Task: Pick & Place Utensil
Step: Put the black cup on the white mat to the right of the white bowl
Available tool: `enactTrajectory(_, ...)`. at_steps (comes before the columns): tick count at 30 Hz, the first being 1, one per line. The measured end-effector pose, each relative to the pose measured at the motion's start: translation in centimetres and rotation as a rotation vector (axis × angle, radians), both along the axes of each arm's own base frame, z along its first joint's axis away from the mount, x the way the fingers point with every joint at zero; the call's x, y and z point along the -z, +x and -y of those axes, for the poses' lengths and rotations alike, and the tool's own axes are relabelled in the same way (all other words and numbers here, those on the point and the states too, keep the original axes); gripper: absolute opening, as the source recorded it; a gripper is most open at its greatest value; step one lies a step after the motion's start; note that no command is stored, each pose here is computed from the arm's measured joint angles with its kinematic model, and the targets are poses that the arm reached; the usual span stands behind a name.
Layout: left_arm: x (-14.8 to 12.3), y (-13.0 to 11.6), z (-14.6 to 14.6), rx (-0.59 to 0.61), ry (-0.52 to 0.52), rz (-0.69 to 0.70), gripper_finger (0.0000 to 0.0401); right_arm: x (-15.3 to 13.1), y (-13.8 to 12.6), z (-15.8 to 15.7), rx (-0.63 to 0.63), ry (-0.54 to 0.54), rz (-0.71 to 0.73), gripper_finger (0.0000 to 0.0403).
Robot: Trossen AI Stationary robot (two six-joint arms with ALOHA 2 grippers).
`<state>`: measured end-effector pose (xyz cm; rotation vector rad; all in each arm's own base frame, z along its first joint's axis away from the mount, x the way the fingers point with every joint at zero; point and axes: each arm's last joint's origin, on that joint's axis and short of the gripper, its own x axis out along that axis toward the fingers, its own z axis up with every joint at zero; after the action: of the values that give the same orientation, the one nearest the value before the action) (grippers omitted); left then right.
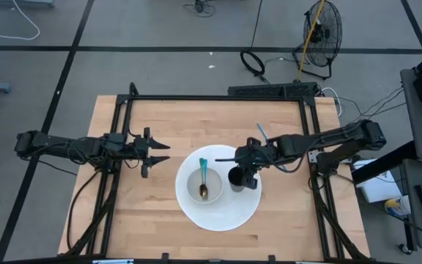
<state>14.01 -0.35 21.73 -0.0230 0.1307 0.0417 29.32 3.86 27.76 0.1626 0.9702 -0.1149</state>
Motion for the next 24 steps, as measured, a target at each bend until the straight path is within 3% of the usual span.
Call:
enactTrajectory(9, 0.0, 0.0, 0.0, 0.0, 0.0, 0.0, 0.0186, 1.8, 0.1, 0.4, 0.007, 0.002, 0.018, 0.0)
enactTrajectory(24, 0.0, 0.0, 0.0, 0.0, 0.0, 0.0, 0.0186, 1.7, 0.3, 0.4, -0.002, 0.023, 0.037, 0.0)
